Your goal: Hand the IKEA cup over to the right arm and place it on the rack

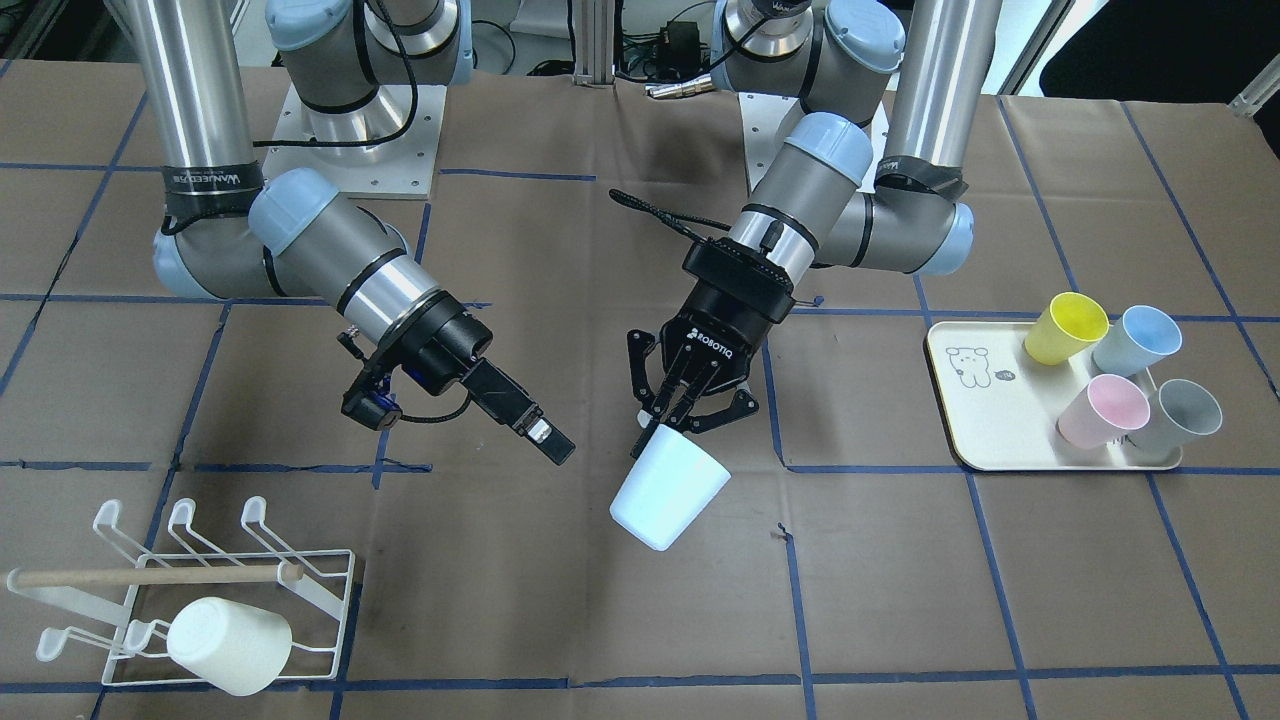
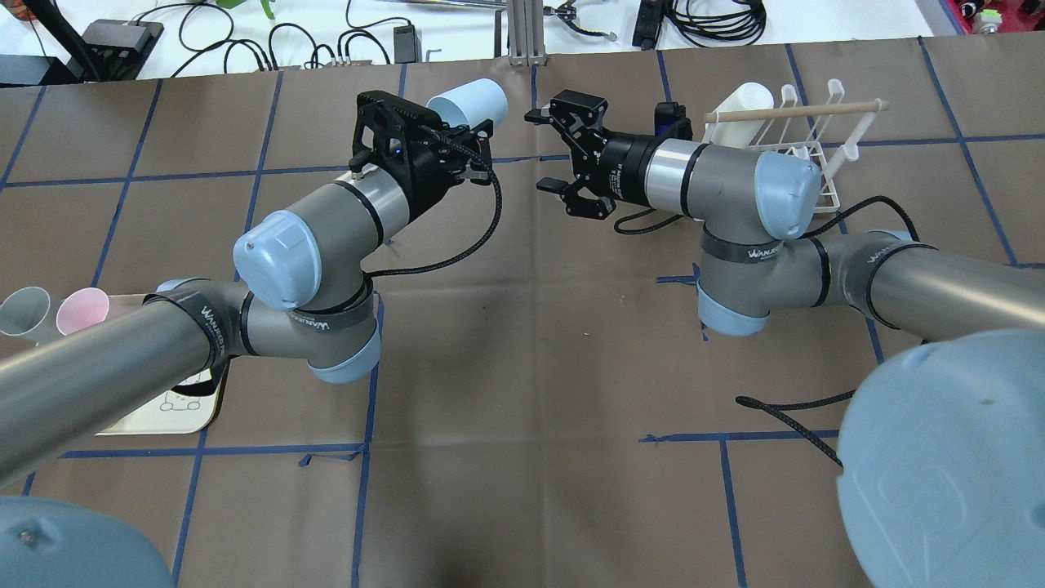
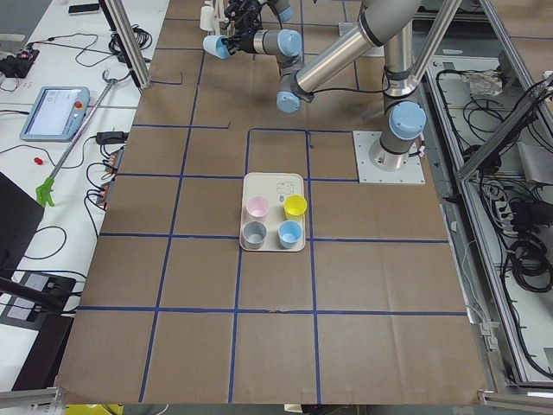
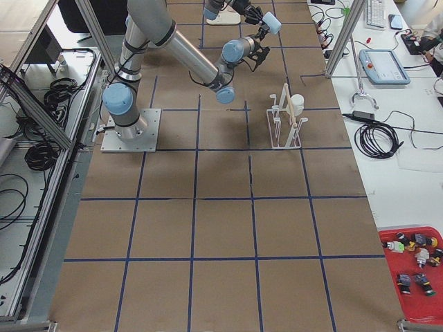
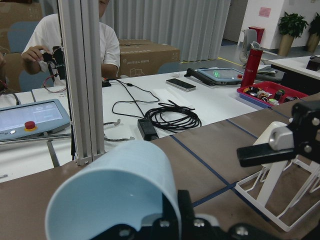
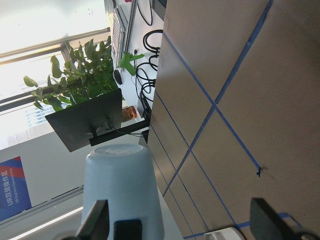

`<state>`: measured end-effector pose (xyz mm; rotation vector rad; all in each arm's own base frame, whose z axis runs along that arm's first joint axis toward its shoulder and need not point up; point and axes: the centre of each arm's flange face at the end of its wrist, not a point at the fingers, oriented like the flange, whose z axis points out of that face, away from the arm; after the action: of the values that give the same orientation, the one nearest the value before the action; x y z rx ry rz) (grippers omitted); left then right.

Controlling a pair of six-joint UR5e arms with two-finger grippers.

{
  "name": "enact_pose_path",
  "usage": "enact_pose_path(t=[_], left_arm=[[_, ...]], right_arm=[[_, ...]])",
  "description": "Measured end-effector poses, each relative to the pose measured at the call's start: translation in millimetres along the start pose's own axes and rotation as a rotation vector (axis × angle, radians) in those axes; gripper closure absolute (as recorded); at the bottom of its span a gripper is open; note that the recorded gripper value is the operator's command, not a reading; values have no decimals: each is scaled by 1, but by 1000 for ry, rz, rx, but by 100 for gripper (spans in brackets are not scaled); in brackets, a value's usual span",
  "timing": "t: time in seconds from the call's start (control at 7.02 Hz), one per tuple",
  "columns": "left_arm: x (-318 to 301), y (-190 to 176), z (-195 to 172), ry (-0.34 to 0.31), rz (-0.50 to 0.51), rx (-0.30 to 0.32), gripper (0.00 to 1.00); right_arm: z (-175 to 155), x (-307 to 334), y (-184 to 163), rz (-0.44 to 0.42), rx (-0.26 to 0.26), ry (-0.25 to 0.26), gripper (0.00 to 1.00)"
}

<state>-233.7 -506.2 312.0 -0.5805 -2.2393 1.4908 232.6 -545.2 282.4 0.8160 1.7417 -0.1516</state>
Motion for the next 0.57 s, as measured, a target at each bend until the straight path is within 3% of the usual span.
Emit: enact_pose_path(t=[0.28, 0.57], left_arm=[[1, 1, 0, 2, 0, -2, 100], [2, 1, 1, 4, -1, -4, 100]], right_arm=[[-3, -11, -14, 18, -23, -7, 2], [-2, -27, -20, 13, 16, -22, 3]])
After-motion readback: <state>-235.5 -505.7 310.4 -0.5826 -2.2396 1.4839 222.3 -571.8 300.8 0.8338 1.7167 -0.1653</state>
